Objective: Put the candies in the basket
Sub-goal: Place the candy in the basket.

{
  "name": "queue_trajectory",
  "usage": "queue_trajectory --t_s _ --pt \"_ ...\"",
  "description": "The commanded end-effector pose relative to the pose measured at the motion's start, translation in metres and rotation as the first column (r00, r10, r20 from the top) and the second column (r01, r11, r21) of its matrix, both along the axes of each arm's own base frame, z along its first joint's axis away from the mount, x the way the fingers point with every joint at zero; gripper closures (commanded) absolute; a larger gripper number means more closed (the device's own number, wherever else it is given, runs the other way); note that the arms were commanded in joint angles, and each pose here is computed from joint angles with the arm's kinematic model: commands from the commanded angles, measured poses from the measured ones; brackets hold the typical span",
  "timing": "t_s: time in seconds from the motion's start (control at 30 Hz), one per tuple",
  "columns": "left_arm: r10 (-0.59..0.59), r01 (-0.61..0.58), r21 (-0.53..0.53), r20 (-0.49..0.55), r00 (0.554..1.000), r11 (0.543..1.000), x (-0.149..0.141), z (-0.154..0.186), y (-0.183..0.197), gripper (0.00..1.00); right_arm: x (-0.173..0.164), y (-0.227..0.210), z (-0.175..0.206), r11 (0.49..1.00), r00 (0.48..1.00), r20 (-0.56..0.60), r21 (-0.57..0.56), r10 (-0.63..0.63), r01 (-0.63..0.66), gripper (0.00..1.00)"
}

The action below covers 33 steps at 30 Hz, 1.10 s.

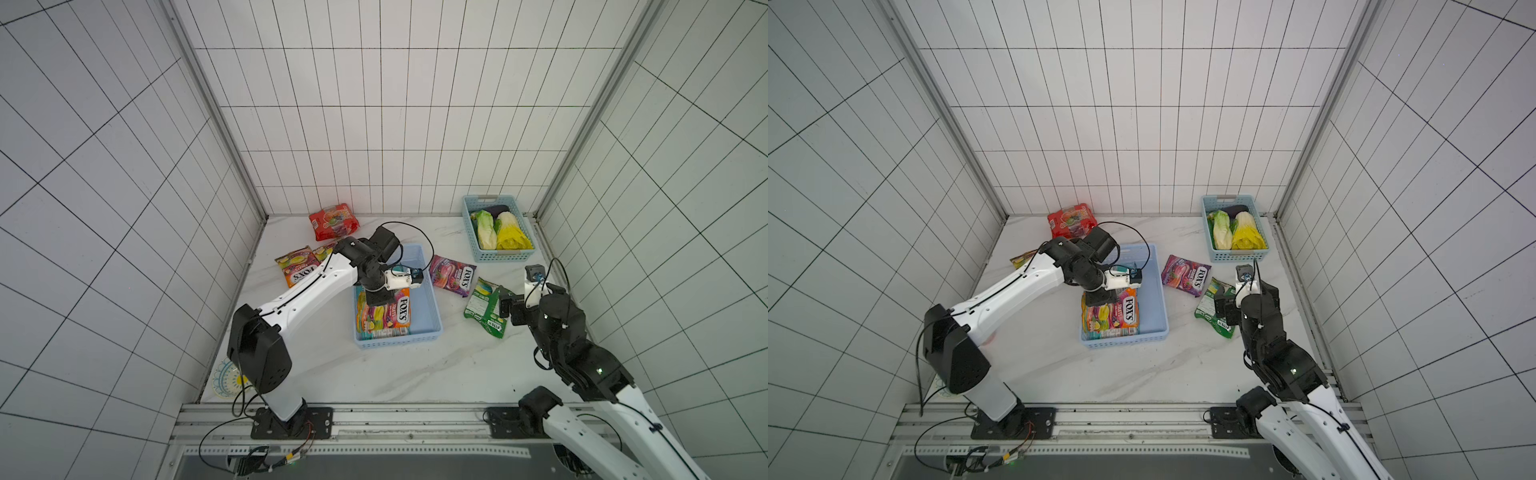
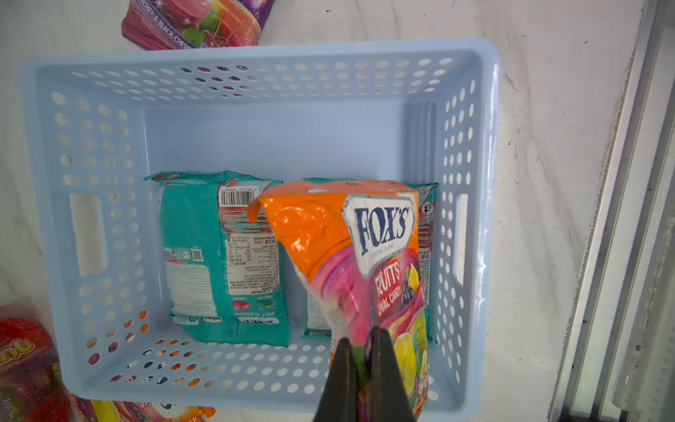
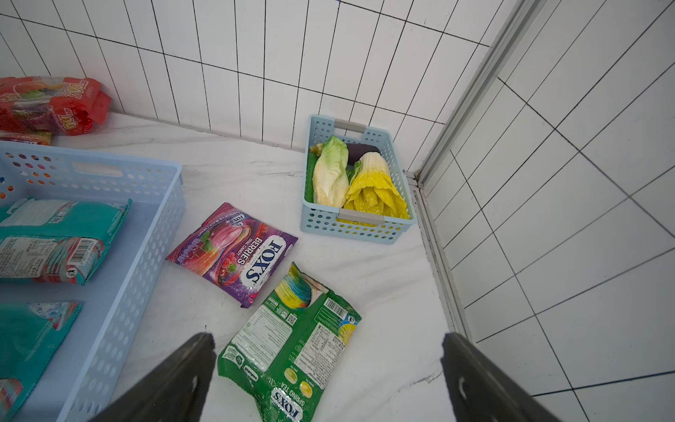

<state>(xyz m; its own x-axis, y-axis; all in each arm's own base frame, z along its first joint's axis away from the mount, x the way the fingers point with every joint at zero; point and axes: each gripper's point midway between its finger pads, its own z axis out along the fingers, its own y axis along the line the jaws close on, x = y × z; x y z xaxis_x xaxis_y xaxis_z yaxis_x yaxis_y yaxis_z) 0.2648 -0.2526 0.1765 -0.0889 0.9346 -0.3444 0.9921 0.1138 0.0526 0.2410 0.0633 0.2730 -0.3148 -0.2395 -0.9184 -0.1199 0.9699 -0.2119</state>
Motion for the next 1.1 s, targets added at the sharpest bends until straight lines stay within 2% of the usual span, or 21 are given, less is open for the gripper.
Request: queue_trajectory --t_s 0.0,0.27,0.57,0.7,0.87,1.07 --pt "-0.036 0.033 -0.053 -0.059 0.998 0.998 -0.013 -0.004 -0.011 1.00 0.001 -0.002 -0.010 1.000 1.000 -0.020 -0.020 -0.006 0.006 0.01" --pt "-0.049 0.042 -0.057 -0.130 0.990 0.998 -0.025 -0.025 -0.011 1.00 0.002 -0.001 -0.013 1.000 0.999 -0.033 -0.028 -0.006 0.005 0.01" --pt "-0.051 0.046 -0.054 -0.098 0.994 0.997 -0.024 -0.042 -0.009 1.00 0.002 -0.003 -0.013 0.999 0.999 -0.034 -0.036 -0.018 0.017 0.01" --pt "-0.044 0.041 -0.038 -0.087 0.995 0.998 -0.023 -0.048 -0.011 0.79 0.002 -0.001 -0.012 1.000 0.999 -0.030 -0.030 -0.009 0.009 0.01" --pt "-0.019 0.019 -0.007 -0.040 0.999 1.000 -0.022 -0.045 -0.010 0.60 0.002 -0.004 -0.011 0.999 0.999 -0.026 -0.033 -0.021 0.020 0.01" --pt "0.020 -0.016 -0.063 0.066 0.998 0.998 -0.013 -0.019 -0.011 0.47 0.002 -0.005 -0.011 0.999 0.999 -0.025 -0.037 -0.029 0.028 0.01"
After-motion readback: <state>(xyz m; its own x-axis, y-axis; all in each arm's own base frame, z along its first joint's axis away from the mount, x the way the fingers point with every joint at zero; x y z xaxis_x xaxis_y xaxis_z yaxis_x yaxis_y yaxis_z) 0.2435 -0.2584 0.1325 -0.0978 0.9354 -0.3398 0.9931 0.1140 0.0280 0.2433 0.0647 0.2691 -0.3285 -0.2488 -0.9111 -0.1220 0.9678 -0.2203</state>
